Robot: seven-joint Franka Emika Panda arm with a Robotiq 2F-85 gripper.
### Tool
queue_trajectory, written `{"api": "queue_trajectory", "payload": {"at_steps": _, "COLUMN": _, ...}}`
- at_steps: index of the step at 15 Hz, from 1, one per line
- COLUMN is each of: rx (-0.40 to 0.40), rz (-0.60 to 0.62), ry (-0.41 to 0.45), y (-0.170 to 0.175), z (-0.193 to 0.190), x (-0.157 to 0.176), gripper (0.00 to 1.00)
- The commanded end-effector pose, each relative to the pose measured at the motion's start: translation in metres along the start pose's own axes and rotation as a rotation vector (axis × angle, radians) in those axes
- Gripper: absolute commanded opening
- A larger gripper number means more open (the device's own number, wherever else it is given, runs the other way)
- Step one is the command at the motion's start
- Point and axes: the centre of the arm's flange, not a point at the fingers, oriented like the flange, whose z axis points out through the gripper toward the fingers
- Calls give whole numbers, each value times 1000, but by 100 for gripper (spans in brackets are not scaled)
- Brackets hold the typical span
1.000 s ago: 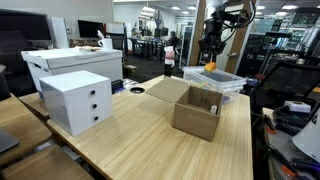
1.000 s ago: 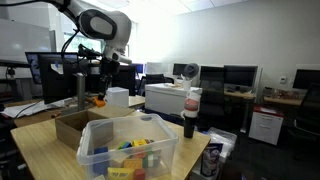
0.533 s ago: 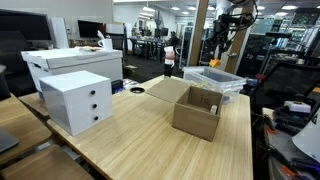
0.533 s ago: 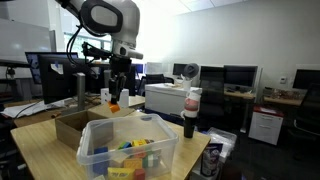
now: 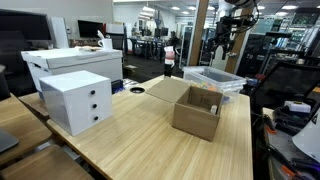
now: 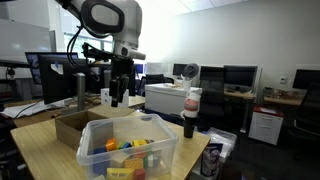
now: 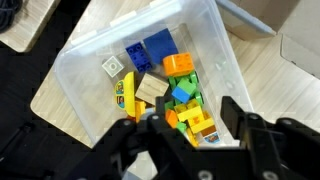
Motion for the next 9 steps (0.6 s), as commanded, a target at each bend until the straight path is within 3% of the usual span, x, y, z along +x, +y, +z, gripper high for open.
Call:
{"api": "queue_trajectory", "payload": {"at_steps": 1, "rx": -22, "rz": -24, "ry": 3, "y": -14, "z": 12, "x": -14, "gripper": 91}}
{"api": "queue_trajectory", "payload": {"at_steps": 5, "rx": 1, "rz": -119, "ry": -41, "y": -43, "z": 34, "x": -46, "gripper": 100}}
{"api": "queue_trajectory", "payload": {"at_steps": 9, "rx": 33, "rz": -186, "ry": -151, "y": -73, "z": 70, "x": -92, "gripper": 100}}
